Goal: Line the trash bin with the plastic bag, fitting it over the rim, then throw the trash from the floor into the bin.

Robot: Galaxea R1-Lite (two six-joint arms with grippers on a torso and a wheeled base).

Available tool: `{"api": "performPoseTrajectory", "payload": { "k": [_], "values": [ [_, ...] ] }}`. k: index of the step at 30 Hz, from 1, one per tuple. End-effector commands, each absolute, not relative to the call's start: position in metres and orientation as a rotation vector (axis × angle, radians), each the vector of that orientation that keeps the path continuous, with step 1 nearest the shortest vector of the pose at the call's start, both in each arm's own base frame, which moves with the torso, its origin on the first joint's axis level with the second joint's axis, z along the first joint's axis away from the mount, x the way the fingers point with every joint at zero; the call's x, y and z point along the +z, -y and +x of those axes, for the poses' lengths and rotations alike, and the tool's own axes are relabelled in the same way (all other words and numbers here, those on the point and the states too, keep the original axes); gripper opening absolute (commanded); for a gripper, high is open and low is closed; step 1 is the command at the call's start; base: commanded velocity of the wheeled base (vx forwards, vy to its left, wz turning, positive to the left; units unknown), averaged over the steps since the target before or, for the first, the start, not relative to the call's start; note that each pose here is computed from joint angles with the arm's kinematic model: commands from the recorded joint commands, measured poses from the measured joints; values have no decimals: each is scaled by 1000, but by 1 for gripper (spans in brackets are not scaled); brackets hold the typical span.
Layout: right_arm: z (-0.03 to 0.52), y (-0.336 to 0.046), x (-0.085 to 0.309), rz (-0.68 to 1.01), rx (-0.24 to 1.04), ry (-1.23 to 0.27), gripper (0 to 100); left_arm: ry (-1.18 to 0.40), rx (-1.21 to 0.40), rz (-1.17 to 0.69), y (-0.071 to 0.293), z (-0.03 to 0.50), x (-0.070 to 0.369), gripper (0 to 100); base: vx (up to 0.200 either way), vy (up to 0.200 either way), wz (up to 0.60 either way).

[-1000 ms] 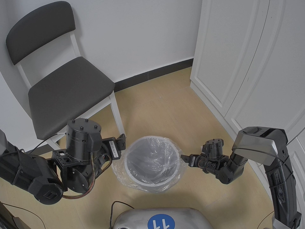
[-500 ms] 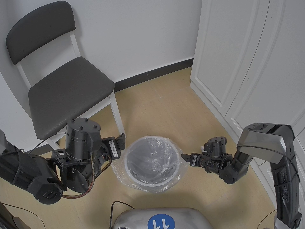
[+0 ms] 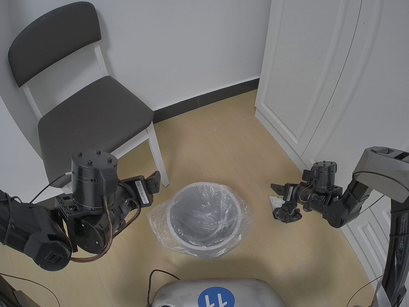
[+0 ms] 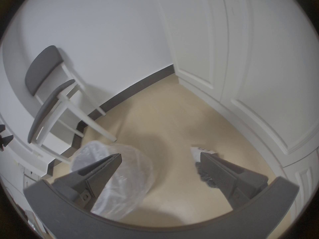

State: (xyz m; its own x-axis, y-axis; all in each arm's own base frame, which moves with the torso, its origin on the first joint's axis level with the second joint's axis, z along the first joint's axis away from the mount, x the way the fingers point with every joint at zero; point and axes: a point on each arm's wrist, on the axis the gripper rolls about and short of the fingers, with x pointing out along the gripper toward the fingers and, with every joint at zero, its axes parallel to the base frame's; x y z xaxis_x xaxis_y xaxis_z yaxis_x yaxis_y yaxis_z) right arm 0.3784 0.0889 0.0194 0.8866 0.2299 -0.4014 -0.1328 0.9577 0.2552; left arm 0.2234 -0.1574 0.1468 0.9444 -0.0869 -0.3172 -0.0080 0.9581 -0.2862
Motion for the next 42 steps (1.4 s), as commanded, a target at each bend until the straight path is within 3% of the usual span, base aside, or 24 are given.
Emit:
{"api": "performPoseTrajectory", "payload": {
  "k": [1, 7, 13, 24, 42],
  "values": [
    [398, -61, 2, 225, 119, -451, 100, -322, -12, -303, 149, 228, 149, 100, 0, 0, 0],
    [434, -36, -11, 176, -50, -578, 100, -374, 24, -280, 142, 238, 135, 100, 0, 0, 0],
    [474, -36, -29, 203, -230, -642, 100, -372, 58, -286, 134, 242, 135, 100, 0, 0, 0],
    [506, -69, -56, 348, -244, -814, 100, -383, 74, -279, 135, 248, 127, 100, 0, 0, 0],
    [496, -68, -86, 363, -305, -912, 100, -386, 78, -287, 133, 245, 126, 100, 0, 0, 0]
  ]
}}
